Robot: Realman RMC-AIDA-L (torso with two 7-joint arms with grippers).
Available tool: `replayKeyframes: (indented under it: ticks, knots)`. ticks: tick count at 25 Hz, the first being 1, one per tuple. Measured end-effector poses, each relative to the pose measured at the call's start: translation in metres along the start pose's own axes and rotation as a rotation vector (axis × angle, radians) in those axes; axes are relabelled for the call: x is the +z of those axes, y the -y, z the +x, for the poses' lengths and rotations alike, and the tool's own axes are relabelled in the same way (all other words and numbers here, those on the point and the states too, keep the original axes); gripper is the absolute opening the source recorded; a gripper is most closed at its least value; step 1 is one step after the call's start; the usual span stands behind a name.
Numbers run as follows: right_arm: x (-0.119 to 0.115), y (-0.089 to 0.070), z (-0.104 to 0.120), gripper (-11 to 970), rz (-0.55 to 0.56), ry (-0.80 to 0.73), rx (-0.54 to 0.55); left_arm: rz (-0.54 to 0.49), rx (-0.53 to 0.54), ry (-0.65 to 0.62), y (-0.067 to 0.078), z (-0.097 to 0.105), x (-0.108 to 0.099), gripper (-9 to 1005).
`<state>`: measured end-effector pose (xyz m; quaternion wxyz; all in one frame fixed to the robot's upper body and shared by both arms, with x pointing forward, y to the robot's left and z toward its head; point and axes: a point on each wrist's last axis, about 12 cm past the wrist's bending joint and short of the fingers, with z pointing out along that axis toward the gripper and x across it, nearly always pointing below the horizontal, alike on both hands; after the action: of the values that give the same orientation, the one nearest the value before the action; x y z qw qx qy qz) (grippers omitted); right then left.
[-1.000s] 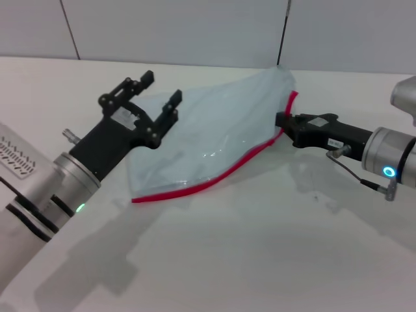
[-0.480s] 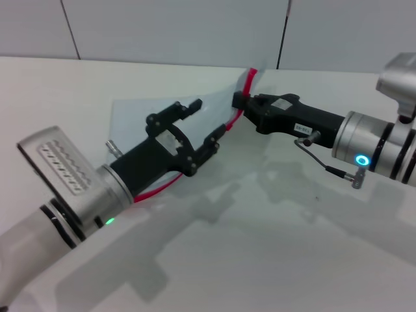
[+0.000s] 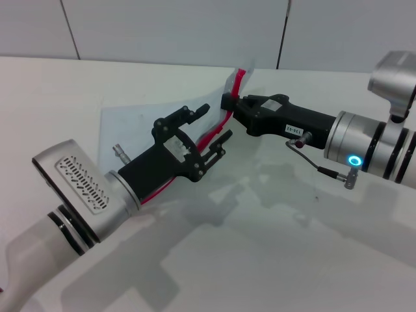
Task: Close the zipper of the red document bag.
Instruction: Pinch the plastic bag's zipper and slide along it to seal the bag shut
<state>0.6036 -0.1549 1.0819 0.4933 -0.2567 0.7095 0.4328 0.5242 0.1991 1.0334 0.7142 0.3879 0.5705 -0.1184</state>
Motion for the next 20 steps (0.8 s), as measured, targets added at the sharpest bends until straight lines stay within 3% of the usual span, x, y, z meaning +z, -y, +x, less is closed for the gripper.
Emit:
replayKeyframes:
  ticks: [4, 15, 20]
  knots:
    - [-0.0008, 0.0000, 0.0011, 52, 0.000, -0.002, 0.001, -0.002, 0.027, 0.000, 0.0001, 0.0002, -0.0007, 480]
    - [-0.0010, -0.0012, 0.0026, 66, -0.008, -0.010, 0.000, -0.003, 0.055, -0.005, -0.0004, 0.0012, -0.0024, 254]
    - [-0.0015, -0.0021, 0.0034, 73, -0.016, -0.014, -0.002, -0.004, 0.059, -0.008, -0.0017, 0.0017, -0.0027, 101]
